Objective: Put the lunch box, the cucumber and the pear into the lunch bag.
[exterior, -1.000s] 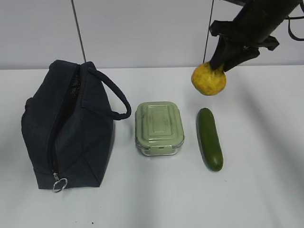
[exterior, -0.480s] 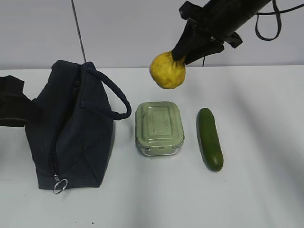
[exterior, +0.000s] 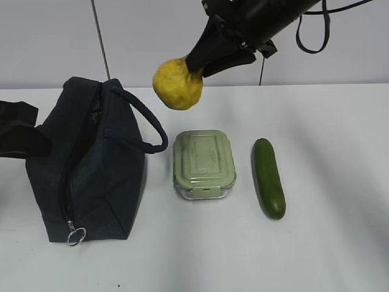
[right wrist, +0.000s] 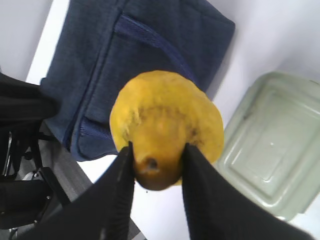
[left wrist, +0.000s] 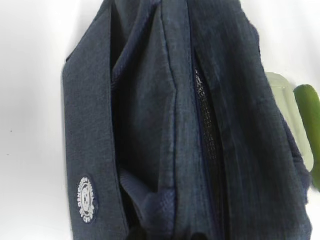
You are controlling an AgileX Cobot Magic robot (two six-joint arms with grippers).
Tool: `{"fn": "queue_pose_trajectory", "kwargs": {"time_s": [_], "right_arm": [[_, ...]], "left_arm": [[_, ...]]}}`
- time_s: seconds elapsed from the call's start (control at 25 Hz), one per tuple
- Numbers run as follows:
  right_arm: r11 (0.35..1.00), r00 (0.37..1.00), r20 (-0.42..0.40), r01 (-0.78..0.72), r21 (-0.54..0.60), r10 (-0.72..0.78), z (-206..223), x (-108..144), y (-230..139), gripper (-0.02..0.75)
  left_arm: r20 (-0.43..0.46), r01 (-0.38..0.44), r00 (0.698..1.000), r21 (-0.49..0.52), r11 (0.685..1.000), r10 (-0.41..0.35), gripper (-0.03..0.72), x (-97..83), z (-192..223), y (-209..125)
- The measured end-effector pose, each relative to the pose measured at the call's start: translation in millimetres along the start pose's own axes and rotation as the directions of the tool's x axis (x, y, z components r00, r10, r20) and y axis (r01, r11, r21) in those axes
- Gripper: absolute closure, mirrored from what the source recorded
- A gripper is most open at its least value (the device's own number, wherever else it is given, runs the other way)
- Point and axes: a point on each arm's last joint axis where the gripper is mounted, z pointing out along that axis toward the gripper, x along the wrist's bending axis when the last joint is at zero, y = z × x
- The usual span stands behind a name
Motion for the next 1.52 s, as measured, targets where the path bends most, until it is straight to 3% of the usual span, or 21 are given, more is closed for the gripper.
{"fn": "queue_pose_trajectory", "kwargs": {"time_s": [0.24,0.44,0.72,0.88,1.04,1.32,1.44,1.52], "right_arm": [[0.996,0.988,-0.142,0.045,-0.074,-0.056,-1,14,6,0.493],[0.983,0.962,-0.227,0.128,-0.131,-0.155,9,36,9,0.493],[0.954,0.939,-0.225,0.216,-0.207,-0.262,42,68,13,0.493],[0.951,0.961,-0.170,0.172,-0.257,-0.220,73,57,19,0.493],[0.951,0.984,-0.102,0.112,-0.287,-0.147,105,28,23,0.493],[0.978,0.994,-0.079,0.056,-0.199,-0.073,152,-11,10,0.491],[0.983,0.995,-0.066,0.059,-0.175,-0.072,160,-19,6,0.461],[0.982,0.995,-0.063,0.071,-0.178,-0.083,162,-20,7,0.398]], "left_arm": [[-0.001,0.000,1.000,-0.004,1.000,0.000,0.687,0.1,0,0],[0.021,0.025,0.999,-0.008,1.000,-0.024,0.700,-1.9,0,1],[0.057,0.065,0.996,-0.013,0.998,-0.064,0.700,-5.2,0,1],[0.060,0.066,0.996,-0.009,0.998,-0.065,0.701,-5.5,0,1],[0.062,0.066,0.996,-0.006,0.998,-0.066,0.701,-5.6,0,1],[0.064,0.068,0.996,-0.005,0.998,-0.068,0.701,-5.9,0,1],[0.065,0.068,0.996,-0.004,0.998,-0.068,0.701,-5.9,0,1],[0.065,0.068,0.996,-0.003,0.998,-0.068,0.701,-5.9,0,1]]}}
